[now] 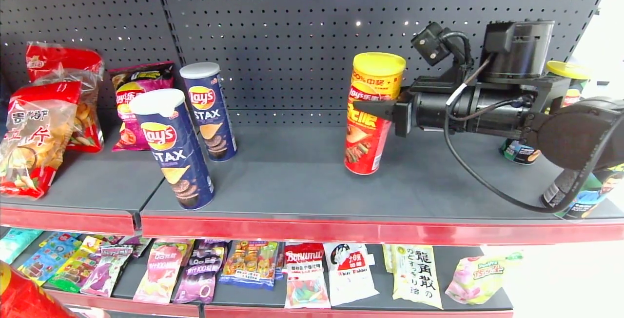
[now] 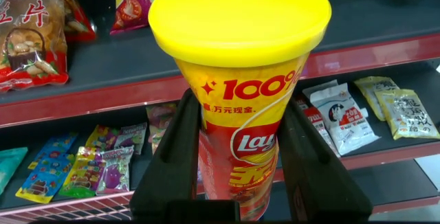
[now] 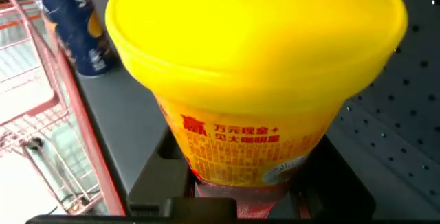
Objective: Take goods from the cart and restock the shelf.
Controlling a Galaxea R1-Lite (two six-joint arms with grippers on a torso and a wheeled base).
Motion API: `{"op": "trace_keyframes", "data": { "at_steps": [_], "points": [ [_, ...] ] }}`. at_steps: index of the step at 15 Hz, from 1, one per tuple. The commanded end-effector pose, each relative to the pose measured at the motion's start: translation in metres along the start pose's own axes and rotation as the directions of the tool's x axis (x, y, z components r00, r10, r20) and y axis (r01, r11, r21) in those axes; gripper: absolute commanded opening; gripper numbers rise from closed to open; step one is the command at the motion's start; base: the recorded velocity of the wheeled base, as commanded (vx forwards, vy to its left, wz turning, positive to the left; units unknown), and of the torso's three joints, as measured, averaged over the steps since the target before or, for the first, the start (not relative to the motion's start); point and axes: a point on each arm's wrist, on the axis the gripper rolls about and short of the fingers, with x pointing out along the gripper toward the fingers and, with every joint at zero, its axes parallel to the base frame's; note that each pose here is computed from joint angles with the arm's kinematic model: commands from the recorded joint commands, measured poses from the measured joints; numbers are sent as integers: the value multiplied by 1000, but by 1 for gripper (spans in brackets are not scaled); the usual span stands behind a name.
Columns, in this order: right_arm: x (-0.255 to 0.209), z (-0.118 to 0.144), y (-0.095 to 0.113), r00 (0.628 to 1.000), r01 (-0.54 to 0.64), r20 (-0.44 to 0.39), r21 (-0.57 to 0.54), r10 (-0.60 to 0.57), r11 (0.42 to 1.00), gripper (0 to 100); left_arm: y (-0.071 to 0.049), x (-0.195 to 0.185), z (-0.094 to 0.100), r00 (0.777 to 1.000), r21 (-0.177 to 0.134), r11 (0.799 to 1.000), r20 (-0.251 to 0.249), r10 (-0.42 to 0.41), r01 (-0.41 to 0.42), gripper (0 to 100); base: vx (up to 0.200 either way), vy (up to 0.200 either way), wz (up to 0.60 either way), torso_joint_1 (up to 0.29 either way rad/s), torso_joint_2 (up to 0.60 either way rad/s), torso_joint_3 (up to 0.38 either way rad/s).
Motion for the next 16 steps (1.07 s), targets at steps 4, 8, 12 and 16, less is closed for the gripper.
{"op": "trace_keyframes", "data": {
  "at_steps": [4, 8, 12, 16],
  "points": [
    [-28, -9, 15, 996, -83, -20, 16, 83, 996, 0, 0, 0, 0, 1000, 0, 1000, -1, -1, 1, 0, 0, 0, 0, 0, 0, 0],
    [-35, -18, 19, 992, -118, -38, 17, 119, 993, 0, 0, 1, 1, 1000, -1, 1000, -4, -1, 1, 0, 0, 0, 0, 0, 0, 0],
    [-36, -29, 20, 979, -197, -47, 7, 197, 980, 0, 0, 1, 1, 1000, -2, 1000, -7, -1, 1, 0, 0, 0, 0, 0, 0, 0],
    [-34, -34, 10, 981, -184, -53, 10, 185, 983, 0, 0, 1, 1, 1000, -2, 1000, -7, -1, 1, 0, 0, 0, 0, 0, 0, 0]
  ]
}}
